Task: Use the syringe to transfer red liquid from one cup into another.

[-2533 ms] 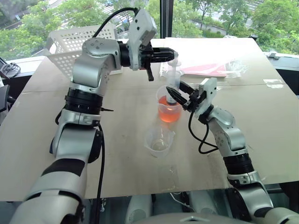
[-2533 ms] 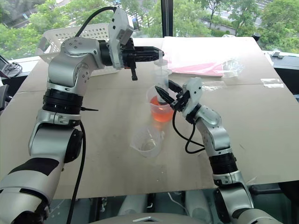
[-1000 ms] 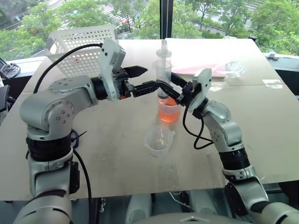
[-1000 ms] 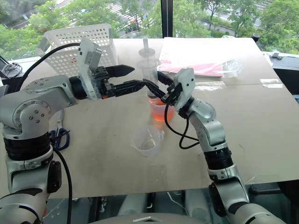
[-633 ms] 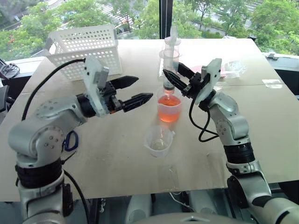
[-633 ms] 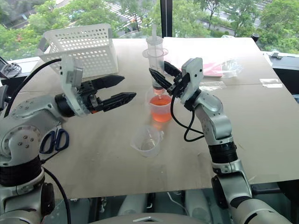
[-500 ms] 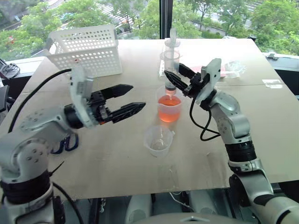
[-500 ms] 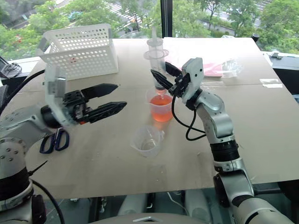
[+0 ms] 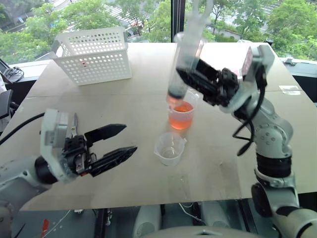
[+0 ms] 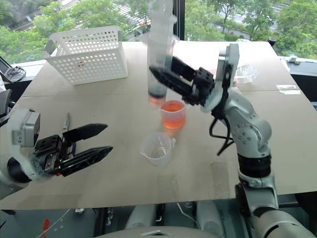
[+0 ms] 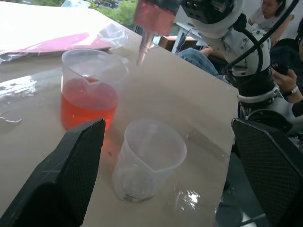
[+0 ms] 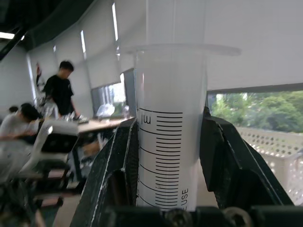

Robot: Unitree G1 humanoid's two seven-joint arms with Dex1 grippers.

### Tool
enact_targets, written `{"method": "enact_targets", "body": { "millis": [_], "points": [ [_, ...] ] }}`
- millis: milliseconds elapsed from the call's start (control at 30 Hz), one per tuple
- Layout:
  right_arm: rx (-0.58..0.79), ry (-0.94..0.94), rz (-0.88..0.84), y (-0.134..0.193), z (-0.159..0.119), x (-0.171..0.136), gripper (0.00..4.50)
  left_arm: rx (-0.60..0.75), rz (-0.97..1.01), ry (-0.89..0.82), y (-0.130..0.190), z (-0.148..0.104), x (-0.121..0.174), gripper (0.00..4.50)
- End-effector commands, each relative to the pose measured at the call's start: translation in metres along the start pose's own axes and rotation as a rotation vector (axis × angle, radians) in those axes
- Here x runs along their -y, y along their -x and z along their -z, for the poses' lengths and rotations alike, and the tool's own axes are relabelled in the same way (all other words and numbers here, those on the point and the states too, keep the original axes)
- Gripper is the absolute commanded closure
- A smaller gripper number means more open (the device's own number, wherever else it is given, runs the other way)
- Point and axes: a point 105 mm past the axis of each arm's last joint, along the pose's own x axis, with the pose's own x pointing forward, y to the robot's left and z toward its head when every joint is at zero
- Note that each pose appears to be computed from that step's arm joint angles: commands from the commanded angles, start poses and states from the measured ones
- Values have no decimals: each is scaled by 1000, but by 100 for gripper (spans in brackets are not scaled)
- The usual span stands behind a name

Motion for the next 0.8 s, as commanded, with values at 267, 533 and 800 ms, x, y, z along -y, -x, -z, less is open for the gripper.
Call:
{"method": "enact_targets", "body": {
  "millis": [267, 533, 800],
  "points": [
    [-48, -34, -112, -5, 39, -28, 310, -72, 50, -133, 7, -8, 9, 18],
    [-103, -23, -155, -2, 64, -32, 310, -65, 86, -181, -18, -31, 4, 18],
    [-99, 2, -165, -7, 64, -30, 310, -30, 204, -156, -46, -51, 11, 18]
  ]
}}
